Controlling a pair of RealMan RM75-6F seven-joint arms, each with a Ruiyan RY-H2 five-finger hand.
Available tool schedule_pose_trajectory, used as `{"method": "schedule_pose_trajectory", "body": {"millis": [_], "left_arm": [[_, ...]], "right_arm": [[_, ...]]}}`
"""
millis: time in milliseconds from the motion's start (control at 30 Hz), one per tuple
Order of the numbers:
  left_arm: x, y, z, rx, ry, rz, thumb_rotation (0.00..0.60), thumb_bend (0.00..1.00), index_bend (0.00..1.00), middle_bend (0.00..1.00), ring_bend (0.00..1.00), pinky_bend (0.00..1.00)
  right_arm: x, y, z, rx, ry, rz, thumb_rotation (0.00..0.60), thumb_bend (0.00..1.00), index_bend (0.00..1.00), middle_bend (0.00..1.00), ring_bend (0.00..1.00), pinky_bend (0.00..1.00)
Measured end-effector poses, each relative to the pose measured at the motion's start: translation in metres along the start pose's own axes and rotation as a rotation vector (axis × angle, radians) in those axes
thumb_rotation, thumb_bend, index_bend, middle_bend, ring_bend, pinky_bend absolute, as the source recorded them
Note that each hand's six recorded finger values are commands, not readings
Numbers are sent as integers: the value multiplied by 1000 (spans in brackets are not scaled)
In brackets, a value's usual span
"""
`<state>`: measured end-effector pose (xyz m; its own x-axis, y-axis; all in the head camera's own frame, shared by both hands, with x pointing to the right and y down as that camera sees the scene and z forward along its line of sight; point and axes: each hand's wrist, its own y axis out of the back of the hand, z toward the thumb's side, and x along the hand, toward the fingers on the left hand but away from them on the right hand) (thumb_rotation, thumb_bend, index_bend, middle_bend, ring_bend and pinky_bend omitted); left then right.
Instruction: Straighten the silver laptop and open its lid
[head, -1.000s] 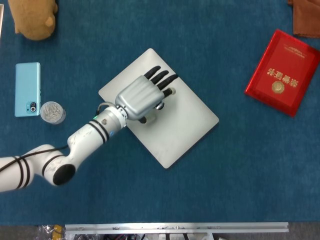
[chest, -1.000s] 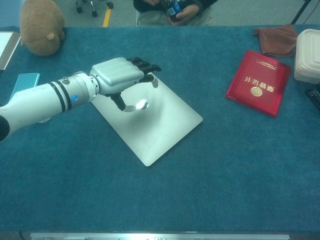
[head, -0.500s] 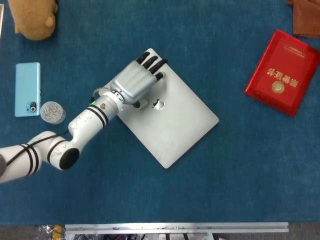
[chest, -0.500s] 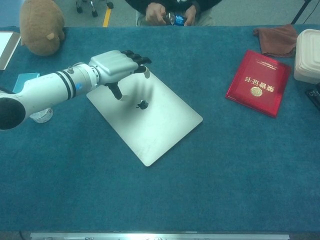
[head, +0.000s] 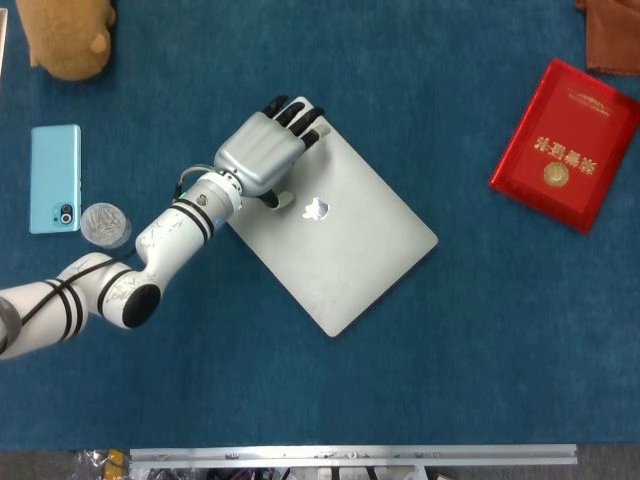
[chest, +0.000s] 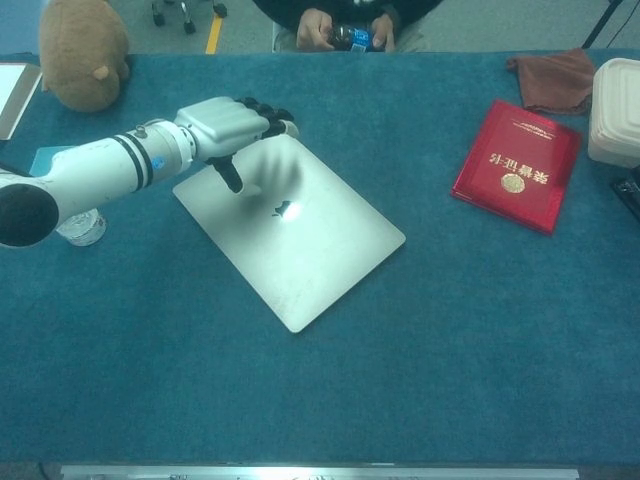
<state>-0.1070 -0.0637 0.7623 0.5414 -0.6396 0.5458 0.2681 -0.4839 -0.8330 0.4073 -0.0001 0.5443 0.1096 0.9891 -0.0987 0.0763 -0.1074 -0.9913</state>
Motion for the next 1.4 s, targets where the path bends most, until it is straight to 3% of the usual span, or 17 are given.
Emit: {"method": "schedule_pose_trajectory", "body": {"millis": [200, 467, 600, 900, 1400], "left_arm": [[-11, 0, 0, 34, -18, 13, 494, 257, 51, 0, 0, 0], [-47, 0, -14, 39, -13, 48, 593, 256, 22, 0, 0, 0], [-73, -7, -14, 21, -14, 50, 600, 257, 0, 0, 0, 0], [-129, -42, 9, 4, -37, 16, 600, 256, 0, 0, 0, 0], [-145, -62, 57, -20, -95, 4, 600, 257, 0, 0, 0, 0]], "right_arm": [[1, -3, -1, 3, 2, 10, 600, 127, 0, 18, 0, 26], [2, -2, -3, 4, 5, 7, 600, 127, 0, 18, 0, 26], [2, -4, -5, 1, 5, 14, 600, 127, 0, 18, 0, 26], [0, -9, -3, -10, 20, 22, 600, 127, 0, 18, 0, 26], [0, -10, -6, -19, 21, 25, 600, 127, 0, 18, 0, 26]]}}
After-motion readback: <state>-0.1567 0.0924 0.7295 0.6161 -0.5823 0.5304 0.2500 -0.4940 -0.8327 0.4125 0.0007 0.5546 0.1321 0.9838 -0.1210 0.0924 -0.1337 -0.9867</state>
